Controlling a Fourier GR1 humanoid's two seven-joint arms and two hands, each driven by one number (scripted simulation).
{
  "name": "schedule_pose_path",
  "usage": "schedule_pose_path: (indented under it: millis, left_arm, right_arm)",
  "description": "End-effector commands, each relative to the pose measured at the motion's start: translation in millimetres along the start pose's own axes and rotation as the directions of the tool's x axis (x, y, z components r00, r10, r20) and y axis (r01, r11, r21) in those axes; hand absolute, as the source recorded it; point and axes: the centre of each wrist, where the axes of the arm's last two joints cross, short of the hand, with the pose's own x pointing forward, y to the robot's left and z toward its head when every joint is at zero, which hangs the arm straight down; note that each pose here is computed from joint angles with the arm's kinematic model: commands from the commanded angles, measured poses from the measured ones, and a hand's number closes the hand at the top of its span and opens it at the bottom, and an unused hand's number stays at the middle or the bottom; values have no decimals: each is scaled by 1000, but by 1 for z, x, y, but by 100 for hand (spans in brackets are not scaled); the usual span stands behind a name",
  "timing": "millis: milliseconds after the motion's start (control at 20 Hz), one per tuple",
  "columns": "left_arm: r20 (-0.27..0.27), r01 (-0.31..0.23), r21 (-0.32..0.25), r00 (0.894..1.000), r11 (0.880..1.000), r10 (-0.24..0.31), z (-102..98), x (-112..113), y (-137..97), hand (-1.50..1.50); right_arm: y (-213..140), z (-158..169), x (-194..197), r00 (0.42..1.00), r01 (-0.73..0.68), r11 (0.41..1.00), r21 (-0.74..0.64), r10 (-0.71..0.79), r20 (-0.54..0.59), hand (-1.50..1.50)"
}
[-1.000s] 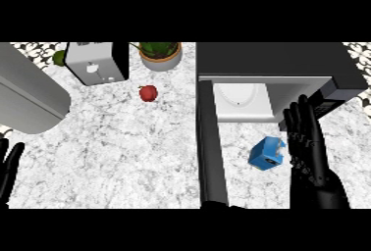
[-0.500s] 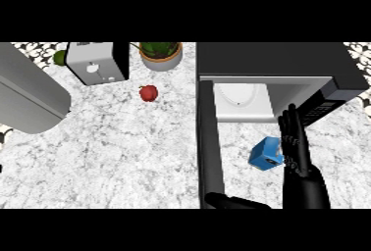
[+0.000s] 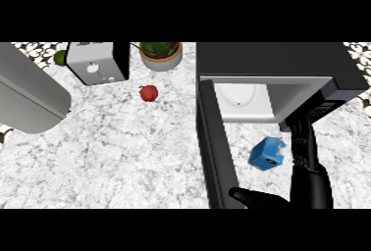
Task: Pick up the milk, place it into the microwave and close the microwave
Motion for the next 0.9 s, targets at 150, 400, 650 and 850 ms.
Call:
schedule_pose_path:
  millis: [150,400,650,850]
  left_arm:
    - [38,-19,1,999,1000,19,0,17,9,-150]
    - [45,-32,-2,998,999,32,14,19,5,-150]
    - [53,-19,2,998,1000,19,10,13,19,-150]
    - [37,-16,-12,999,1000,16,10,10,1,-150]
  right_arm:
    - [-15,5,-58,997,-57,997,-56,53,-55,-150]
    - [-30,20,-83,994,-86,994,-65,81,-76,-150]
    - [-24,24,-108,995,-31,998,-57,26,-95,-150]
    - [-41,18,-139,995,-41,999,-35,38,-93,-150]
